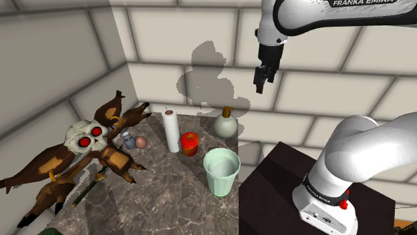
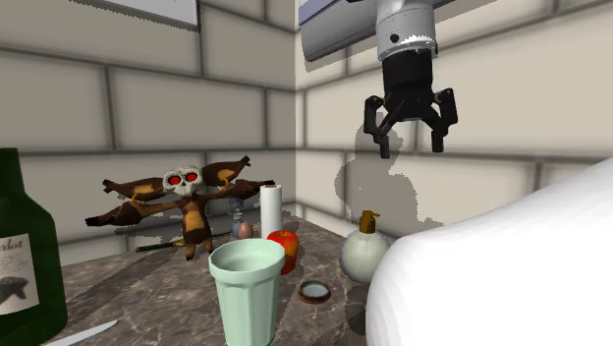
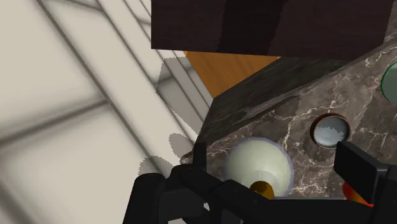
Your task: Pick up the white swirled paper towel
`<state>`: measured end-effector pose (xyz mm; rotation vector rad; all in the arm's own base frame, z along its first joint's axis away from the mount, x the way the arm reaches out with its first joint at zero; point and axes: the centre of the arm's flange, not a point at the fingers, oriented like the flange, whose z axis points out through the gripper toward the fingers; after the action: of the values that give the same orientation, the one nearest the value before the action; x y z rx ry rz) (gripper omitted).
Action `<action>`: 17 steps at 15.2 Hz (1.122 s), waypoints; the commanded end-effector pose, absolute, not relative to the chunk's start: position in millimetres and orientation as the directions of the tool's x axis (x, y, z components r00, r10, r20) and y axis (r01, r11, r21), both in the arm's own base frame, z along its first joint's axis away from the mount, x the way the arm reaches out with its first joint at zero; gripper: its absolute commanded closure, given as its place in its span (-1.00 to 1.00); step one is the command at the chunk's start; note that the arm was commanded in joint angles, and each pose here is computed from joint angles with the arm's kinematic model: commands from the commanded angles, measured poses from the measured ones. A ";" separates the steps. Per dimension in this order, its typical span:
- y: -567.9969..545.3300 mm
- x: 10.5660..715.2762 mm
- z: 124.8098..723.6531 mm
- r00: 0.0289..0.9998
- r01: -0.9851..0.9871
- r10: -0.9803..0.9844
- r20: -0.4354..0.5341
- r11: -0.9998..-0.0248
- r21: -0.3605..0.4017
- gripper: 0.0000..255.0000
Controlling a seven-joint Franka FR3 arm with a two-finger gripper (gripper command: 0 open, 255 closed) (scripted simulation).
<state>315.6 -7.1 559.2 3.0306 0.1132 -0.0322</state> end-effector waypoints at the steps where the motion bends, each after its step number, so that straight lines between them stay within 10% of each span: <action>1: -7.1 315.6 559.2 0.997 0.076 0.073 -0.025 -0.991 0.108 -1.00; 17: 144.1 441.4 510.0 0.995 0.097 0.099 0.029 -0.992 0.085 -1.00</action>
<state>433.9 134.6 513.0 3.0515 0.1485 0.0445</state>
